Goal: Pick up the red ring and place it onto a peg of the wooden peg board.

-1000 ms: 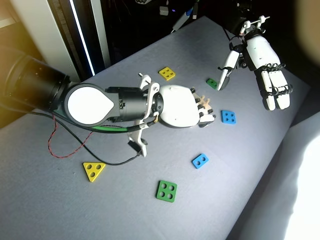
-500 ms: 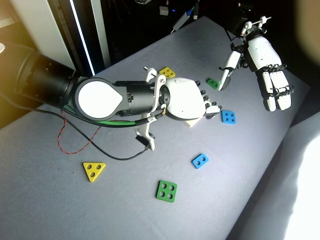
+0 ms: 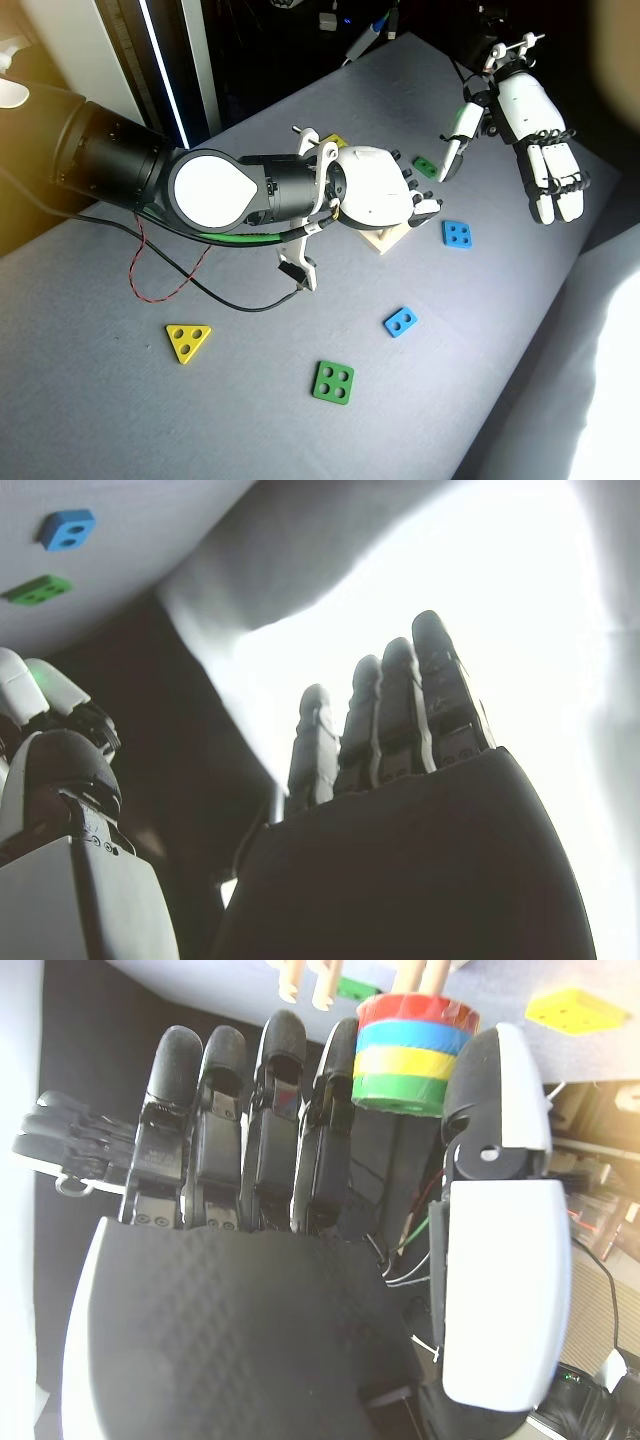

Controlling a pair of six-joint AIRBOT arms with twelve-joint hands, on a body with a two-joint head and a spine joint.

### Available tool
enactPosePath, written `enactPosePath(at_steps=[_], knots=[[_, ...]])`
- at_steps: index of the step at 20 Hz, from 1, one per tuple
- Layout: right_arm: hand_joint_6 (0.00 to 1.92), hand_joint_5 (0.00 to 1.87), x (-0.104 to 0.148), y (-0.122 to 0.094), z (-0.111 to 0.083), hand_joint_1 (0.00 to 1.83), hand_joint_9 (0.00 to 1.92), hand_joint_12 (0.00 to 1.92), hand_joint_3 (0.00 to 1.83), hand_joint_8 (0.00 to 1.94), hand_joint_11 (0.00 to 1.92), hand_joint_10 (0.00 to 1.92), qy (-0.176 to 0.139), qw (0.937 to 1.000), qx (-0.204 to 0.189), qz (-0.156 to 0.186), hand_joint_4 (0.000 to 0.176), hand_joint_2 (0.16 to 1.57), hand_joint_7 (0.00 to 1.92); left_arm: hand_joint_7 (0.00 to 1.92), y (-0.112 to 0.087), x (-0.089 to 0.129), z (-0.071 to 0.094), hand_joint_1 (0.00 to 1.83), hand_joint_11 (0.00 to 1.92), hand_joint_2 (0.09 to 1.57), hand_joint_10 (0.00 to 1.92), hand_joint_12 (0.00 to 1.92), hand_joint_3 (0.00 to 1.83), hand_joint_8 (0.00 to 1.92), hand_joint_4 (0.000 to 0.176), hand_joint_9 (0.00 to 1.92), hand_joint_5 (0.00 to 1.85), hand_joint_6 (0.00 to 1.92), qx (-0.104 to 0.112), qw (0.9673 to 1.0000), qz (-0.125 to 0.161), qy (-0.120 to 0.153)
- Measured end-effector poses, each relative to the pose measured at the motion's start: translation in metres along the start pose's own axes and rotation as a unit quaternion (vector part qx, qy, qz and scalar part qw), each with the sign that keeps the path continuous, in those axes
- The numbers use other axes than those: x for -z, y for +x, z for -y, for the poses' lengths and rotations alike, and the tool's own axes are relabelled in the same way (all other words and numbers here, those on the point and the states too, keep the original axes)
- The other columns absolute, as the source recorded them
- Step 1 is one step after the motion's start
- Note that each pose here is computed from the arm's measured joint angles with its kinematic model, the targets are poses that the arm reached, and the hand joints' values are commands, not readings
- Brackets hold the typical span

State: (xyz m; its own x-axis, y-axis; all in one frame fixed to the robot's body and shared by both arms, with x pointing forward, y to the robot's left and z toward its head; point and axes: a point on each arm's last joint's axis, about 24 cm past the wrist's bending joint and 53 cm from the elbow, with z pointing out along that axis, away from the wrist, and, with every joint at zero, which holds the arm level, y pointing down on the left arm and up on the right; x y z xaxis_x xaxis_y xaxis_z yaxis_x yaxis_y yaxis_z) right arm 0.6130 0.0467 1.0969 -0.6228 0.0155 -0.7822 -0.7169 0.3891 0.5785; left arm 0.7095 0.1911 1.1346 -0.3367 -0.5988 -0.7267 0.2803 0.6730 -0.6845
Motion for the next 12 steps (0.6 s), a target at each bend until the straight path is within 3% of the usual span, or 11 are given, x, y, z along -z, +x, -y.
enactPosePath(at_steps=[1,2,3,4,7,8,9,10,11,12], knots=[[0.83,1.08,-0.0003,-0.001,-0.0008,1.1,0.34,1.53,0.0,0.01,0.0,0.26,-0.001,1.0,0.004,0.0,0.035,1.07,0.68,0.01,0.0001,-0.0007,-0.0001,0.46,0.0,0.95,0.0,0.19,0.0,0.0,0.175,0.01,0.05,0.0,-0.001,1.0,0.0,0.0],[0.84,1.08,-0.0007,-0.0021,-0.0017,1.1,0.34,1.52,0.0,0.0,0.0,0.26,-0.002,1.0,0.003,0.001,0.032,1.07,0.68,0.0,-0.0008,-0.0017,0.0008,0.48,0.0,0.95,0.0,0.17,0.0,0.0,0.172,0.0,0.04,0.0,0.0,1.0,0.002,0.0],[0.85,1.07,-0.0012,-0.0025,-0.0017,1.11,0.33,1.51,0.0,0.0,0.0,0.26,-0.002,1.0,0.003,0.001,0.0,1.07,0.67,0.01,-0.0014,-0.0021,0.0024,0.47,0.0,0.96,0.0,0.21,0.0,0.0,0.169,0.01,0.04,0.0,-0.001,1.0,0.002,0.003],[0.86,1.06,-0.0023,-0.0026,-0.0013,1.1,0.33,1.52,0.0,0.0,0.0,0.26,-0.002,1.0,0.003,0.001,0.014,1.07,0.67,0.01,-0.0009,-0.0022,0.0031,0.47,0.0,0.96,0.0,0.22,0.0,0.0,0.16,0.02,0.05,0.0,-0.003,1.0,0.001,0.004],[0.87,1.06,-0.0046,-0.0016,-0.0017,1.1,0.33,1.52,0.0,0.0,0.0,0.26,-0.003,1.0,0.003,0.001,0.019,1.07,0.67,0.01,0.0003,-0.0022,0.0029,0.47,0.0,0.96,0.0,0.23,0.0,0.0,0.159,0.02,0.05,0.0,-0.004,1.0,0.0,0.004],[0.9,1.04,-0.0056,-0.0016,-0.0017,1.09,0.33,1.5,0.0,0.0,0.0,0.26,-0.004,1.0,0.003,0.001,0.045,1.08,0.67,0.02,-0.0004,-0.0026,0.0038,0.47,0.0,0.95,0.0,0.25,0.0,0.0,0.158,0.03,0.05,0.0,-0.003,1.0,0.001,0.005],[0.9,1.04,-0.0057,-0.0014,-0.0017,1.09,0.33,1.5,0.0,0.0,0.0,0.26,-0.003,1.0,0.003,0.001,0.045,1.08,0.67,0.02,-0.0005,-0.0027,0.0041,0.47,0.0,0.95,0.0,0.25,0.0,0.0,0.158,0.03,0.05,0.0,-0.004,1.0,0.001,0.005],[0.91,1.04,-0.0057,-0.0014,-0.0019,1.09,0.34,1.53,0.0,0.0,0.0,0.27,-0.004,1.0,0.003,0.0,0.044,1.09,0.67,0.02,-0.0011,-0.003,0.0048,0.48,0.0,0.95,0.0,0.26,0.0,0.0,0.171,0.02,0.05,0.0,-0.003,1.0,0.001,0.006],[0.92,1.03,-0.0057,-0.0014,-0.0018,1.08,0.34,1.55,0.0,0.0,0.0,0.29,-0.004,1.0,0.003,0.0,0.049,1.09,0.67,0.02,-0.0011,-0.003,0.0049,0.47,0.0,0.95,0.0,0.25,0.0,0.0,0.163,0.02,0.05,0.0,-0.003,1.0,0.001,0.006],[0.92,1.03,-0.0058,-0.0014,-0.0016,1.08,0.33,1.56,0.0,0.0,0.0,0.3,-0.003,1.0,0.003,0.001,0.043,1.09,0.67,0.01,-0.0011,-0.003,0.0049,0.47,0.0,0.95,0.0,0.25,0.0,0.0,0.167,0.02,0.05,0.0,-0.004,1.0,0.001,0.006]])
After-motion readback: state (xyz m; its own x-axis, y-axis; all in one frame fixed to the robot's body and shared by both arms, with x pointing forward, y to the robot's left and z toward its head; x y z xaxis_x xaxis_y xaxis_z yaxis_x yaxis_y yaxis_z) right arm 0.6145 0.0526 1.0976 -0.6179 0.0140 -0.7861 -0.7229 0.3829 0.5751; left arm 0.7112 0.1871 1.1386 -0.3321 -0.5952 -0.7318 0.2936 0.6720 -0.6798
